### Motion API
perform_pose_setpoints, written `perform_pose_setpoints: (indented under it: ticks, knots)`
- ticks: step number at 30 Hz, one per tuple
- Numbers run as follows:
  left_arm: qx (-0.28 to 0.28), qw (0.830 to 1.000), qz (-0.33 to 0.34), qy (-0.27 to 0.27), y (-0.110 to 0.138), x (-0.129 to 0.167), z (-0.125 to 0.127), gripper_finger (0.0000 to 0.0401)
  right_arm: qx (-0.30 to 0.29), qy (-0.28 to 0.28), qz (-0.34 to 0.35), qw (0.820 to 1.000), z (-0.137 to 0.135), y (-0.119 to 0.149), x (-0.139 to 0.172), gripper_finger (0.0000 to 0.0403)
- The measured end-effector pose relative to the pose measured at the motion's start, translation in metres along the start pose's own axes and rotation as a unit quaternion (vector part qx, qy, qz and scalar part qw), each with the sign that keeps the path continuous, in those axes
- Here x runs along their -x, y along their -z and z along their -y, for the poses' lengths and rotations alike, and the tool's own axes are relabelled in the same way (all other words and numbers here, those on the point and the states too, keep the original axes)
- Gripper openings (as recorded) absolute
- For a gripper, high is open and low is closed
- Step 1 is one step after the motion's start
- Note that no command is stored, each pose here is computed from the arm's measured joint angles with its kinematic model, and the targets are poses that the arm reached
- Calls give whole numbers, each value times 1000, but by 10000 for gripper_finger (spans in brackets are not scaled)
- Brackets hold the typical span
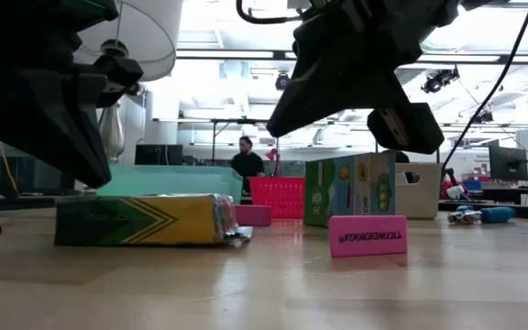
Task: Pick & Place School Supplies
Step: Put the yellow crayon box into the green bin
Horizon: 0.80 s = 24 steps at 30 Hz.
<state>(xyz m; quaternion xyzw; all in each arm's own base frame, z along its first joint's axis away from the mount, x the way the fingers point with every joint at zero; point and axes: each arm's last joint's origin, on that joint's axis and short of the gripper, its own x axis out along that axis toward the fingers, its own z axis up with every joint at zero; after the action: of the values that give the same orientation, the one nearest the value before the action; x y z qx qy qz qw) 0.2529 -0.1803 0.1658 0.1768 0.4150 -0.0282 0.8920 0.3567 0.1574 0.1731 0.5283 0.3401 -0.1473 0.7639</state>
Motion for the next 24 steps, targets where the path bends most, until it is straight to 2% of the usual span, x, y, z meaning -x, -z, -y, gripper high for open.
perform_pose_setpoints:
  ticks: [8, 14, 18, 21, 24]
  knots:
    - [6, 1000, -1, -1, 2, 1, 2, 0, 5, 4, -22, 1000, 1, 1, 0, 2]
    - [3, 1000, -4, 0, 3, 2, 3, 0, 50, -48, -43, 997, -8, 3, 1, 2]
    - [4, 1000, -3, 1, 3, 3, 4, 0, 48, -91, -50, 993, -16, 3, 2, 2]
    - [4, 1000, -3, 2, 3, 3, 5, 0, 47, -99, -40, 993, -18, 2, 2, 2]
    - [4, 1000, -2, 2, 3, 3, 5, 0, 71, -96, -20, 993, -18, 1, 2, 2]
